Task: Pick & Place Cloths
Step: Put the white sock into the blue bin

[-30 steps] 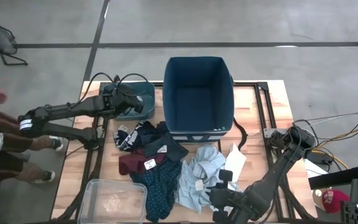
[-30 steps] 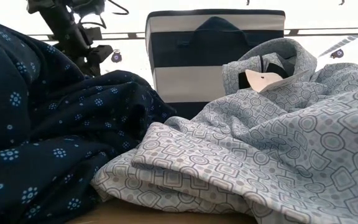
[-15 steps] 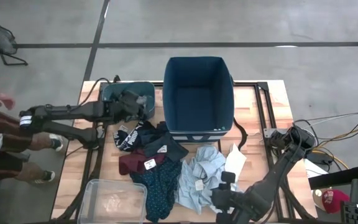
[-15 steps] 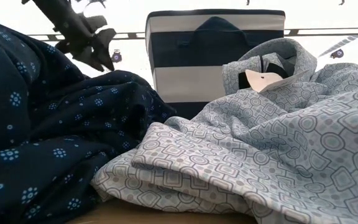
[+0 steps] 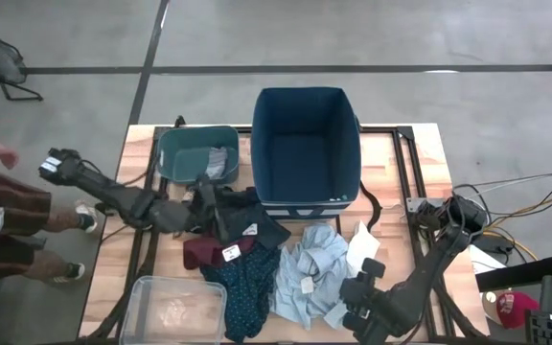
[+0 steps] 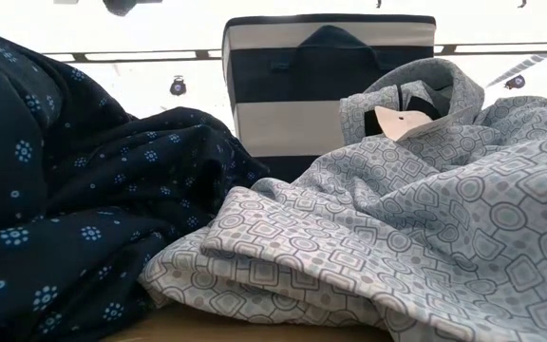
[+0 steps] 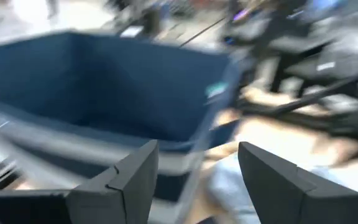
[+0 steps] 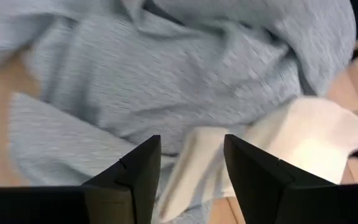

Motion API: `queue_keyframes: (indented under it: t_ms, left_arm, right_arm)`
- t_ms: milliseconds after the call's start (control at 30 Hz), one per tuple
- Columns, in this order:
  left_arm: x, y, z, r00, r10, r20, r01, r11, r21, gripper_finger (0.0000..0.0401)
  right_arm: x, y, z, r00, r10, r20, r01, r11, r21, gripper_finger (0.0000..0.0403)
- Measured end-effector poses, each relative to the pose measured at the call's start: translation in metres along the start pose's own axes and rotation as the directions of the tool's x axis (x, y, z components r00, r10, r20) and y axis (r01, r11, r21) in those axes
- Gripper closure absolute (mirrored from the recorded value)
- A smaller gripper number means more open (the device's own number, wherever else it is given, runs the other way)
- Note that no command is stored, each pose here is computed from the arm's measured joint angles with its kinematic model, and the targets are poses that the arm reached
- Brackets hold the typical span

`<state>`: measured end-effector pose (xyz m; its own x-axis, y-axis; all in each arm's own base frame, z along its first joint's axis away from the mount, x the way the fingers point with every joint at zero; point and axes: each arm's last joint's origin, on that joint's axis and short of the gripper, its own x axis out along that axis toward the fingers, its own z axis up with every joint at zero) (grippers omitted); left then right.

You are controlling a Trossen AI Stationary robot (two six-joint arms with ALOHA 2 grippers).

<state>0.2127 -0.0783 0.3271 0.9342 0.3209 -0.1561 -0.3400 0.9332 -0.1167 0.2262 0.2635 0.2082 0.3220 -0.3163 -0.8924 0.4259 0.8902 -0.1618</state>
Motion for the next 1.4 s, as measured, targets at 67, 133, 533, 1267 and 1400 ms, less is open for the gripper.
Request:
queue_keyframes:
  t_ms: [67,133,533,1267,1400]
  left_arm:
    - [-0.002,-0.013,0.002,0.997,-0.056,0.051,0.056,0.998,0.013,0.0174]
    - [0.001,-0.025,0.002,0.991,-0.092,0.094,0.088,0.995,0.038,0.0174]
    - [0.049,-0.077,-0.033,0.941,-0.185,0.284,0.144,0.977,0.159,0.0174]
    - [0.061,-0.093,-0.052,0.878,-0.378,0.293,0.329,0.922,0.203,0.0174]
    - [0.062,-0.093,-0.053,0.881,-0.377,0.287,0.328,0.922,0.206,0.0174]
  right_arm:
    - [0.005,-0.003,-0.004,1.0,-0.028,-0.011,0.029,0.999,0.021,0.022]
    - [0.01,-0.006,-0.007,0.998,-0.05,-0.029,0.051,0.998,0.035,0.0218]
    - [0.025,-0.013,-0.017,0.993,-0.082,-0.08,0.086,0.996,0.04,0.0268]
    - [-0.039,-0.011,0.019,0.998,-0.059,0.015,0.06,0.995,-0.079,0.0393]
    - [-0.071,-0.012,0.038,0.993,-0.016,0.113,0.03,0.992,-0.122,0.0394]
